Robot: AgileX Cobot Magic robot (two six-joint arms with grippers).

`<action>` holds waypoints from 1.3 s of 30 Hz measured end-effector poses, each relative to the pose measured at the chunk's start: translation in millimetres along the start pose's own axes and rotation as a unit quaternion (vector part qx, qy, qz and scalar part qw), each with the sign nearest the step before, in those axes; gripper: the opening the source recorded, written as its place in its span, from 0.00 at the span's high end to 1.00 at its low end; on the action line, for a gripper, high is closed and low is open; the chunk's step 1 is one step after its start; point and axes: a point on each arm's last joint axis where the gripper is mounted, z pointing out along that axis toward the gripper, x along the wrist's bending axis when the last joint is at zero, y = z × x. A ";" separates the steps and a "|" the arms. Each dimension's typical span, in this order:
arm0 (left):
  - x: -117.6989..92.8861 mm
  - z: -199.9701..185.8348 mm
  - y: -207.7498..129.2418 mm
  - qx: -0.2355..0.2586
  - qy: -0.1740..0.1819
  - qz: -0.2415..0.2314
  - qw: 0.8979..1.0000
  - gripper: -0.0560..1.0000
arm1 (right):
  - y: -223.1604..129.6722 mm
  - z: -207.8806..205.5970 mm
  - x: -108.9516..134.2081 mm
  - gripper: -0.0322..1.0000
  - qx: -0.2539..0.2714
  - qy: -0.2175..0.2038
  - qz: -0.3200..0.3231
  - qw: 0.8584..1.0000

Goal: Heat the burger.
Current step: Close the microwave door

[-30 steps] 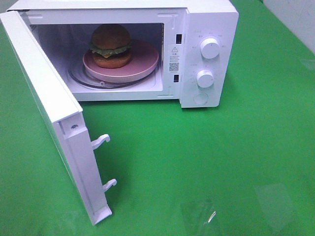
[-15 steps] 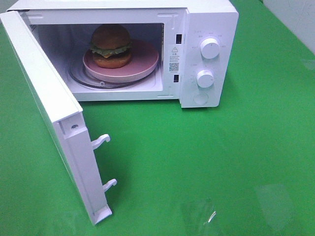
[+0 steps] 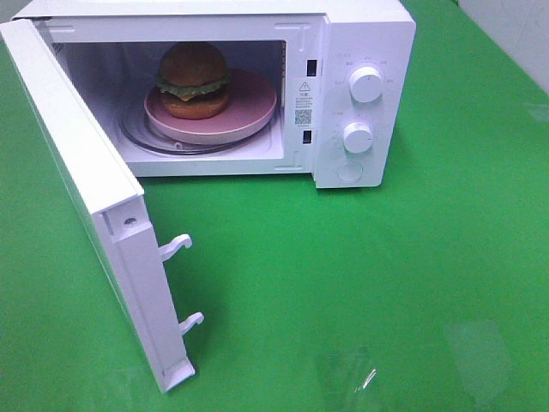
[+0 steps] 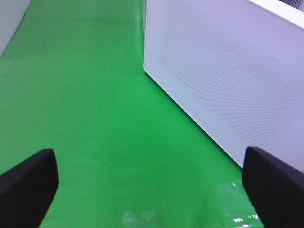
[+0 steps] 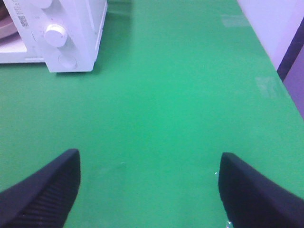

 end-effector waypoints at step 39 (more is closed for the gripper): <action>0.0 0.0 0.0 0.000 0.000 0.000 1.000 0.01 | -2.8 -6.4 -0.5 0.23 -0.022 0.001 0.000 1.000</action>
